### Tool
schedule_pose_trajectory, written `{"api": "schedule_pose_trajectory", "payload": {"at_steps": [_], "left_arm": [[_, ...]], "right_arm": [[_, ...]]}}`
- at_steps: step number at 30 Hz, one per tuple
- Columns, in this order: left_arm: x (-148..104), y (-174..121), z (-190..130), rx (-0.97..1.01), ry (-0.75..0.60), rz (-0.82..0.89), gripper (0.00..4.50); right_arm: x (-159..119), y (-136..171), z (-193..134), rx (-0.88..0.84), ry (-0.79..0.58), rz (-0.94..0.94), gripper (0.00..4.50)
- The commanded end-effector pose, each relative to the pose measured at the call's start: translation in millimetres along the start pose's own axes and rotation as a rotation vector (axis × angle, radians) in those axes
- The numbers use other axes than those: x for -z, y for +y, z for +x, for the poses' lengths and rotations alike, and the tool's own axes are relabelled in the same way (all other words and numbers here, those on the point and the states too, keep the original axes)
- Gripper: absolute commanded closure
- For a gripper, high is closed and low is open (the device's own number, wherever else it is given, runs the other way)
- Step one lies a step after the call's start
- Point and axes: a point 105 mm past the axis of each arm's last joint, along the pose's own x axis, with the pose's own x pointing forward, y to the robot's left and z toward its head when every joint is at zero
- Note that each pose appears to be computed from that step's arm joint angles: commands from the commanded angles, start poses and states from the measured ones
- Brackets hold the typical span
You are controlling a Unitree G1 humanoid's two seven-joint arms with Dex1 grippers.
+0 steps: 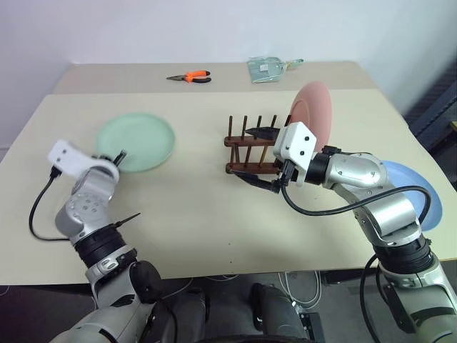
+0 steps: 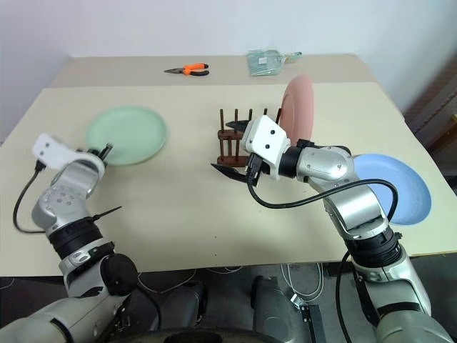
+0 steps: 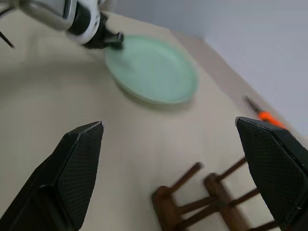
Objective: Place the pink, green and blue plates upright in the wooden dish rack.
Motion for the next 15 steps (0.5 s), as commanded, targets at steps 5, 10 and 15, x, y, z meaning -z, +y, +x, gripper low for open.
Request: {"api": "schedule_pose_trajectory", "payload": {"at_steps": [5, 10, 15], "left_arm": [[-30, -137, -43, 0.470, -0.138, 0.236, 4.47], [-21, -156, -53, 0.532, -0.080, 0.285, 4.47], [-12, -164, -63, 0.589, -0.029, 0.260, 4.50]], "right_arm": [[0, -16, 34, 0.008, 0.081, -0.479, 0.00], [5, -39, 45, 0.099, 0.114, -0.647, 0.00], [19, -40, 48, 0.091, 0.147, -0.676, 0.88]]}}
